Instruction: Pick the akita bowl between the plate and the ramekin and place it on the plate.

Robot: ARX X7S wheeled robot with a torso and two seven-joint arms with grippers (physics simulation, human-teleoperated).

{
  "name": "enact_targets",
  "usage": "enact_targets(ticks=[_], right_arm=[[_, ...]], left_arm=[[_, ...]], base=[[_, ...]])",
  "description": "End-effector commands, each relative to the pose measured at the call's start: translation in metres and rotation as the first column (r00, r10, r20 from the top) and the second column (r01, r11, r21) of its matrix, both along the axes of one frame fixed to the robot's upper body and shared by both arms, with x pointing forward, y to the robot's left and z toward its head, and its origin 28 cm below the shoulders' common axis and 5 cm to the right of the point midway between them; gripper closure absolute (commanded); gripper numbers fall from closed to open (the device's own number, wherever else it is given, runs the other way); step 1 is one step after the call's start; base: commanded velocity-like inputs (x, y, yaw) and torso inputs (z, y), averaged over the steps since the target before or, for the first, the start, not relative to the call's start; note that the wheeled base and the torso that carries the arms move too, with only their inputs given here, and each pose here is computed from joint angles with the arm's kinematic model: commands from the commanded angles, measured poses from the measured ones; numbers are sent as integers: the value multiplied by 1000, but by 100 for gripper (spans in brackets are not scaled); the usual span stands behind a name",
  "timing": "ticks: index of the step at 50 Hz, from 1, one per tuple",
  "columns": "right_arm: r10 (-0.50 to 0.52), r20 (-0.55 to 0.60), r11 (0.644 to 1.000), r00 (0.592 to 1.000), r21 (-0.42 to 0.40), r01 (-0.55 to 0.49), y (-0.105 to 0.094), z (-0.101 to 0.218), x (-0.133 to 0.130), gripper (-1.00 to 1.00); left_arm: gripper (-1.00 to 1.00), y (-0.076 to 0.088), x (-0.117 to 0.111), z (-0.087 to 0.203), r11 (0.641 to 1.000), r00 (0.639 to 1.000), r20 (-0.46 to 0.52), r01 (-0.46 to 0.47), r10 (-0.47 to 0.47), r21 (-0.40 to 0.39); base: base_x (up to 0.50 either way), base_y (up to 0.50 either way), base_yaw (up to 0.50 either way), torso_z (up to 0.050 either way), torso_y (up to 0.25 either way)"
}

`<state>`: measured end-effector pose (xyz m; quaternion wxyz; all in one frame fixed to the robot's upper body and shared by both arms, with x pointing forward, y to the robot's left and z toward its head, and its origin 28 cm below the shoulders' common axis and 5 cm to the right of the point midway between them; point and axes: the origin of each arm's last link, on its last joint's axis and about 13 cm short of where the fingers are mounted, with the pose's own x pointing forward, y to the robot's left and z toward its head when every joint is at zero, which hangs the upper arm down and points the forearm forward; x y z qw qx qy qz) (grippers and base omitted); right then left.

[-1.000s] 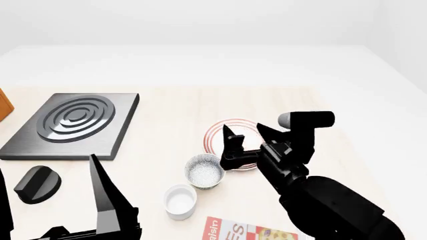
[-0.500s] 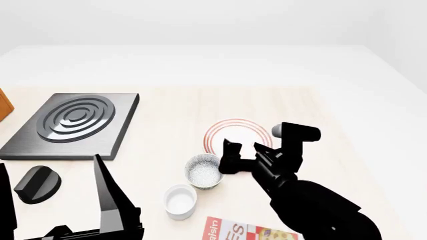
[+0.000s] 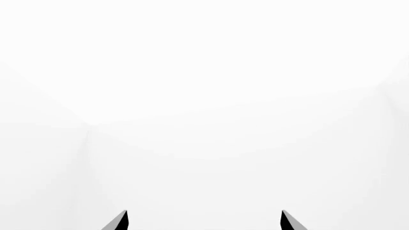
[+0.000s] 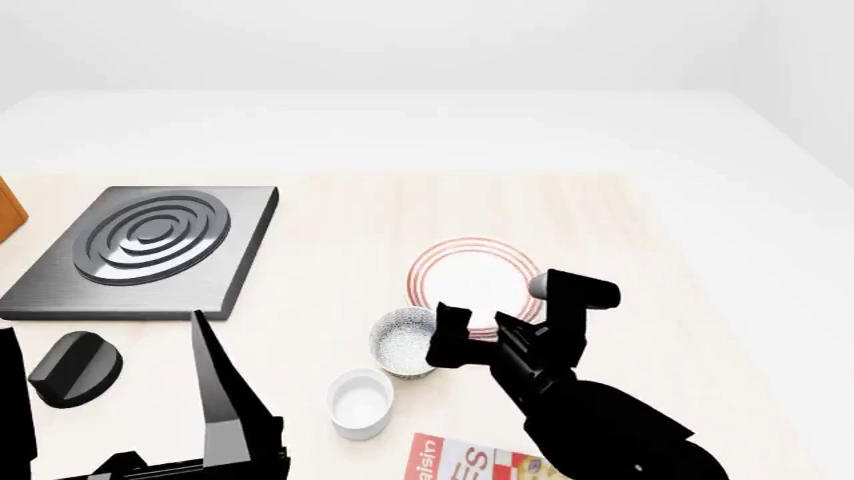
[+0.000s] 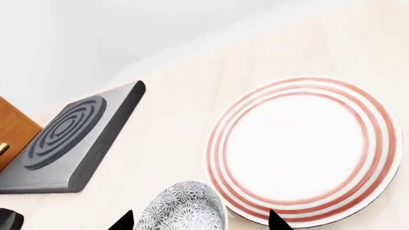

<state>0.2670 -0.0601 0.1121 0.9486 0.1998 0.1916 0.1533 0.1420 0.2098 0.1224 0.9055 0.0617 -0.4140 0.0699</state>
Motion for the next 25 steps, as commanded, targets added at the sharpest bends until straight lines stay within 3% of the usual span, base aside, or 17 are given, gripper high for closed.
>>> enact_targets(ticks=[1, 25], right_arm=[[0, -10, 999, 1000, 39, 0, 5, -8, 2, -100], [-19, -52, 998, 998, 55, 22, 9, -24, 13, -100]], left_arm=[[-100, 3, 1, 2, 1000, 1000, 16, -17, 17, 3], [-100, 4, 1, -1, 1000, 1000, 7, -20, 20, 5]], base=[[0, 0, 0, 0, 0], [0, 0, 0, 0, 0]])
